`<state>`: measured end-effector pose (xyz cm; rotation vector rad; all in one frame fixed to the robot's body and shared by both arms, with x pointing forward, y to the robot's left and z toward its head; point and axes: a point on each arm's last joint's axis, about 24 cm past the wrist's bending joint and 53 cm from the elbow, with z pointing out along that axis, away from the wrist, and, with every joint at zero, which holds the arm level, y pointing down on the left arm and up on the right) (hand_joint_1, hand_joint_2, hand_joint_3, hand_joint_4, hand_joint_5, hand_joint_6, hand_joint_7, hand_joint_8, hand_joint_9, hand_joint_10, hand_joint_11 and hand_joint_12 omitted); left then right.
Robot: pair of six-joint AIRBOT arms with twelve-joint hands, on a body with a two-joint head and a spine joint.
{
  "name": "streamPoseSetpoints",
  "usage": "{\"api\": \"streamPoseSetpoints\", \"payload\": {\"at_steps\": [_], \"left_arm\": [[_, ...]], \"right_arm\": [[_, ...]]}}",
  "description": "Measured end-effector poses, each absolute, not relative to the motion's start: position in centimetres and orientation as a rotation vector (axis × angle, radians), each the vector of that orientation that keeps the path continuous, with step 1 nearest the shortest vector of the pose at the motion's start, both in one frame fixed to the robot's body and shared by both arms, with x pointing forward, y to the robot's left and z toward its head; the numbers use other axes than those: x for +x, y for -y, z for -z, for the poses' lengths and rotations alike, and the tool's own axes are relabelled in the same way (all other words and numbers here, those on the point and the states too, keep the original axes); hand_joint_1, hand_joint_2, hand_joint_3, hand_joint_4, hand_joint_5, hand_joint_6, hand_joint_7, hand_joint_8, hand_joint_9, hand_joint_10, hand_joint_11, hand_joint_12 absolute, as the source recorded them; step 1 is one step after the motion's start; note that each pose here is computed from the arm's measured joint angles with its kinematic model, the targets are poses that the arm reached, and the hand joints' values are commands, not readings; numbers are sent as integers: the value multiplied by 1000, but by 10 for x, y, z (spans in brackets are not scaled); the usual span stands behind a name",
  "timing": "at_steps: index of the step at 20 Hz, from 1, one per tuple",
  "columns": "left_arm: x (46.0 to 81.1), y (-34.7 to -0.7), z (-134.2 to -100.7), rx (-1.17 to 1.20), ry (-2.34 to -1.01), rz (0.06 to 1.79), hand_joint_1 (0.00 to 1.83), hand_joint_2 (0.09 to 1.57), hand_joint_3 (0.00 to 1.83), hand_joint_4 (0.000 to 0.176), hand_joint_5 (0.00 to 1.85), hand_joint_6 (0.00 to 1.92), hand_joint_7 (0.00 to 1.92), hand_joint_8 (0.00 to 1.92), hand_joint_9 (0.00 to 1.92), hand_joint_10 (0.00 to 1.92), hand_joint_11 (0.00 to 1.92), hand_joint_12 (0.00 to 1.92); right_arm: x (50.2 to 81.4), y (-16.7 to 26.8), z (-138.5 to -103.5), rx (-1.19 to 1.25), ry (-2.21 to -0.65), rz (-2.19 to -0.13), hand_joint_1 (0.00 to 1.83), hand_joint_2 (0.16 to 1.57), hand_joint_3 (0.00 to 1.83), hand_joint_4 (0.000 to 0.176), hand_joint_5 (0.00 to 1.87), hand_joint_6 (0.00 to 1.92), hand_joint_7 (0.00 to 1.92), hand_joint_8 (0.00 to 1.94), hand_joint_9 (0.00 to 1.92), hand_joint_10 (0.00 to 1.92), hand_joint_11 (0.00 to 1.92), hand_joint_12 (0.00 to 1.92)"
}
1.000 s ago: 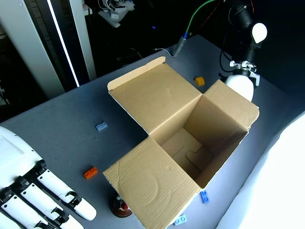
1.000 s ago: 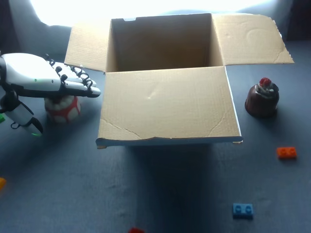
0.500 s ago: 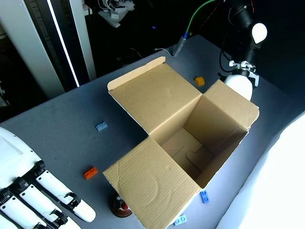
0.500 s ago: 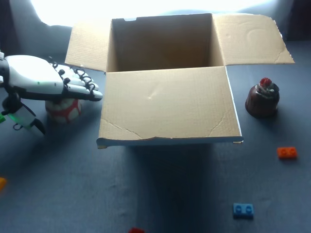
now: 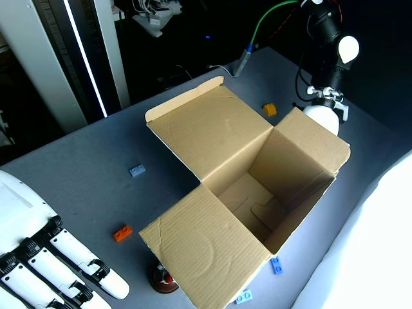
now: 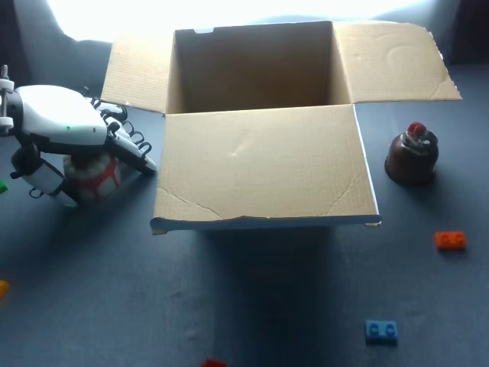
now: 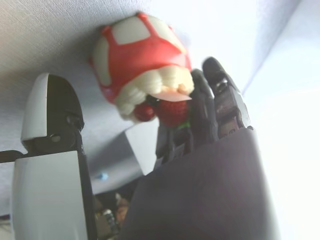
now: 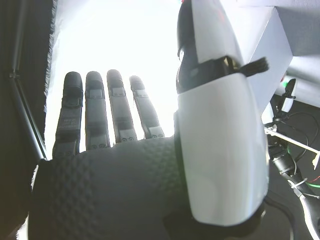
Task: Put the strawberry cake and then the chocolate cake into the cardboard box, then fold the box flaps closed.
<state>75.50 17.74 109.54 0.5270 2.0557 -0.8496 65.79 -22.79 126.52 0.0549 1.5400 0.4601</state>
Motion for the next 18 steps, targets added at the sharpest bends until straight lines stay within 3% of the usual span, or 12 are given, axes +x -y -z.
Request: {"api": "streamPoseSetpoints", "payload": {"at_steps": [1,2,4,5,6,11,12,13,17,18], "left_arm": [[755,-177,-1096,524,-2054,854,1254,1037,0,3,606,46,257,864,159,1509,161,1749],[754,-176,-1097,523,-2052,861,1270,1079,3,0,488,580,177,1325,241,1636,287,1800],[754,-174,-1097,521,-2052,867,1337,1094,4,0,384,1112,240,1510,366,1677,418,1820],[753,-174,-1096,520,-2052,870,1337,1094,4,0,384,1112,240,1510,366,1677,418,1820],[752,-174,-1095,520,-2057,873,1311,1227,19,0,400,1273,563,1548,425,1744,464,1866],[743,-180,-1083,549,-2089,852,1305,1267,3,0,358,1447,649,1541,426,1743,450,1887],[741,-181,-1083,554,-2092,851,1421,1268,5,0,394,1367,573,1575,592,1677,456,1877],[741,-183,-1082,551,-2095,850,1444,1269,3,0,394,1332,561,1575,622,1673,437,1900],[741,-194,-1085,537,-2101,837,1450,1270,0,0,406,1286,553,1581,638,1655,453,1876],[741,-199,-1087,531,-2101,829,1451,1270,0,0,393,1356,555,1587,634,1653,443,1870]], "right_arm": [[658,228,-1265,56,-1540,-460,1021,1018,5,5,54,2,113,3,127,4,0,283],[658,228,-1265,57,-1541,-461,1067,1004,0,9,45,0,96,0,117,0,0,229],[658,228,-1265,55,-1542,-461,1078,997,0,2,54,3,101,2,124,3,0,248],[658,228,-1265,55,-1542,-461,1078,997,0,2,54,3,101,2,124,3,0,248],[658,227,-1265,55,-1543,-462,1052,1004,0,2,53,2,109,4,129,4,0,258],[658,227,-1264,54,-1543,-461,1022,1027,5,0,38,0,101,1,106,2,0,143],[658,227,-1264,53,-1543,-461,1040,1019,1,0,51,5,111,6,114,7,0,134],[658,227,-1264,54,-1544,-461,1044,1014,0,0,63,7,118,5,123,8,0,176],[658,228,-1264,53,-1543,-460,1021,1019,1,0,62,4,124,1,129,5,0,207],[658,228,-1265,53,-1543,-460,1014,1022,2,0,69,7,120,0,126,3,0,207]]}}
